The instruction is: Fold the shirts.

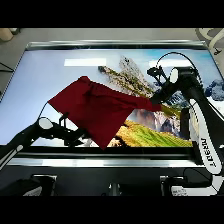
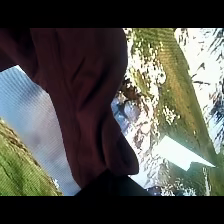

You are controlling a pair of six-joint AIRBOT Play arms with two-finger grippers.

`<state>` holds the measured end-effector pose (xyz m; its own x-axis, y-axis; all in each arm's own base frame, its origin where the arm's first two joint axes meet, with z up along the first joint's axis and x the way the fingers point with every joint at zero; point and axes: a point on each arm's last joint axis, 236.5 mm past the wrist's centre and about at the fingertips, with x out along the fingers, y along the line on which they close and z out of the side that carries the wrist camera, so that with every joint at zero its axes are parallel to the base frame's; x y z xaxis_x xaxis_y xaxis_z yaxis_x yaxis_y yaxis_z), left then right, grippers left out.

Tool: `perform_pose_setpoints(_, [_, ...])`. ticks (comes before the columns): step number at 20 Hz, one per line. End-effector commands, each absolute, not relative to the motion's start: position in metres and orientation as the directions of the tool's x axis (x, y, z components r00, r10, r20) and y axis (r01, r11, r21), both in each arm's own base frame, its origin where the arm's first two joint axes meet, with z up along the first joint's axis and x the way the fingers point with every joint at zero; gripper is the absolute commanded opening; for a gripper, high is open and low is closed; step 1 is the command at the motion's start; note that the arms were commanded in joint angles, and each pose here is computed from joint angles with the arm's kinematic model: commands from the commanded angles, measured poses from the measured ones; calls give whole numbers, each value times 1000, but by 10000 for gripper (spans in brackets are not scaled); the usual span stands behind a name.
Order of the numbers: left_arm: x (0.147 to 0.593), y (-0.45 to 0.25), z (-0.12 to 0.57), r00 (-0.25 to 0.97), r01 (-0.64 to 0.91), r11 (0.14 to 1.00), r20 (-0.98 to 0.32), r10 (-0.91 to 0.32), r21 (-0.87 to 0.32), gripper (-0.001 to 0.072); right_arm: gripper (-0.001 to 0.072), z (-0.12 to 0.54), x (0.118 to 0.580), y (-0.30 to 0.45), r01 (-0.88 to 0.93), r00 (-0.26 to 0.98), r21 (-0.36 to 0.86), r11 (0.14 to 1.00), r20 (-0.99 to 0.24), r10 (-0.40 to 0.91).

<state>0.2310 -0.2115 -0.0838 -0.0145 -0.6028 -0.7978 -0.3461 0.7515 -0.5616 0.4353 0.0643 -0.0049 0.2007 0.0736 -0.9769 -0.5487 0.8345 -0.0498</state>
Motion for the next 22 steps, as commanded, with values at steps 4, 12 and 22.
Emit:
perform_pose_setpoints(4, [252,-265,-107,148,-527,588,-748,-647,-613,720,17,-5,433,66,-557,191,-40,830,-978,81])
perform_pose_setpoints(12, [285,-272,-92,240,-501,559,-727,-643,-660,28,17,0,427,84,-550,175,34,834,-972,155])
perform_pose_setpoints(22, [319,-149,404,809,559,777,-19,-588,-289,23,16,397,424,-1,-15,969,-476,879,-225,-105])
